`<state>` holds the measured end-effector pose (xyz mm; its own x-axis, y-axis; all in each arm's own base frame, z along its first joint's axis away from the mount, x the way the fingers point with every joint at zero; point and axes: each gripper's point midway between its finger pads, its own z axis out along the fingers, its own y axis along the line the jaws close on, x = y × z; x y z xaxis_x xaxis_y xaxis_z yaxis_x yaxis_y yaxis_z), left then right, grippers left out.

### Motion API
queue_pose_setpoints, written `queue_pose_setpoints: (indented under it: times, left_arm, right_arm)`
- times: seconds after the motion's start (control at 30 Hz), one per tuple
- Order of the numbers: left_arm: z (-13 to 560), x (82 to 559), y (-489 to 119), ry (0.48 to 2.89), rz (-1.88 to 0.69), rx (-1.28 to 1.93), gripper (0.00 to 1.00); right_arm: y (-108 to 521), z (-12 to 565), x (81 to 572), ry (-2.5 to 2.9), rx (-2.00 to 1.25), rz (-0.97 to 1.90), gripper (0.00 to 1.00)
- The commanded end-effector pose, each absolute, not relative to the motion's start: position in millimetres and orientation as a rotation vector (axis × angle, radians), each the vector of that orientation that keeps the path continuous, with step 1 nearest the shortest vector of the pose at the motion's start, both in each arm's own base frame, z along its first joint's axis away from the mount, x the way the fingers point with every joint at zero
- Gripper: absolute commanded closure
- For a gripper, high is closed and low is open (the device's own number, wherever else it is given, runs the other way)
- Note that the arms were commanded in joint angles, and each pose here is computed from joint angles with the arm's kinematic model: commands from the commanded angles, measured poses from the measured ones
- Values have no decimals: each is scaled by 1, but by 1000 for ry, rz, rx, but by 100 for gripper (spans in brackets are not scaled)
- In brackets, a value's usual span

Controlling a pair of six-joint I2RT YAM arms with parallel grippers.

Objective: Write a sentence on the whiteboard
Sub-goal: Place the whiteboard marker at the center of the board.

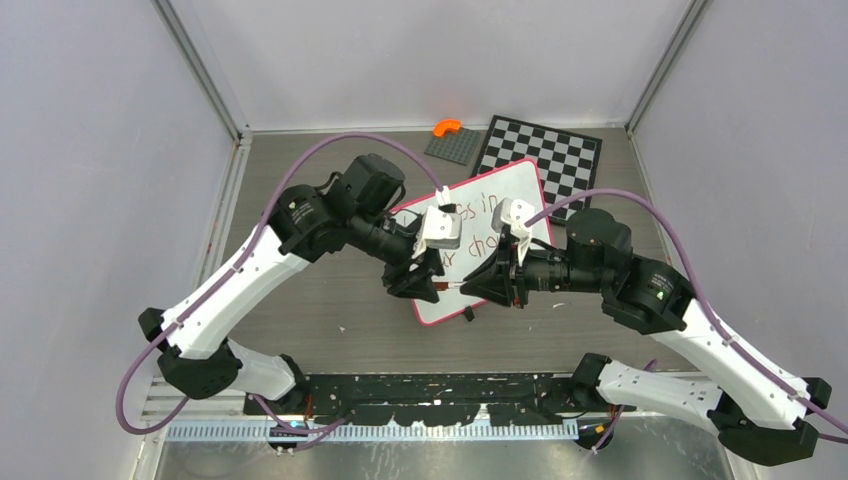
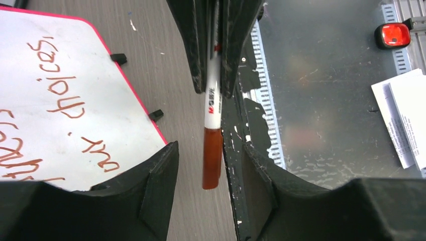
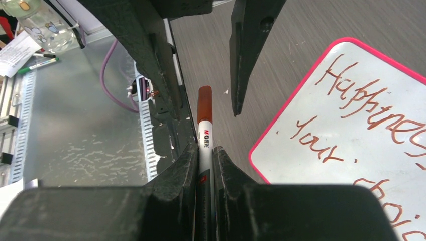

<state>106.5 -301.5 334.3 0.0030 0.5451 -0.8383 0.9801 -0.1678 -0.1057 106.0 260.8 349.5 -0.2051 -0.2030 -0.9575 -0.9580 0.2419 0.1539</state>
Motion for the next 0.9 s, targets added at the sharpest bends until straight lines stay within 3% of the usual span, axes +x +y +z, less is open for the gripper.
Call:
queue_pose_setpoints:
  times: [0.0,0.17,0.43,0.47,0.57,0.67,0.87]
  left_arm:
    - [359,109,-312,1498,-1071,1708,51]
    - [362,109,-318,1512,-1096,1680,63]
    - [348,103,-316,1536,-1120,1716,63]
    - [347,102,-317,1536,-1127,1719,66]
    - [346,102,-318,1547,-1137,1721,87]
    - [348,104,-315,1566,-1141,1691,100]
    - [358,148,-294,1730,-1234,1383,100]
  right_arm:
    - [265,363,103,1573,-1098,1097,100]
    - [269,367,105,1573,-1078,1110,100]
    - [273,371,108,1575,-1076,1110,100]
    - [273,370,108,1576,-1077,1109,100]
    - [274,374,112,1576,-1063,1099,100]
    - [270,381,122,1595,-998,1053,87]
    - [245,388,170,1678,-775,820,58]
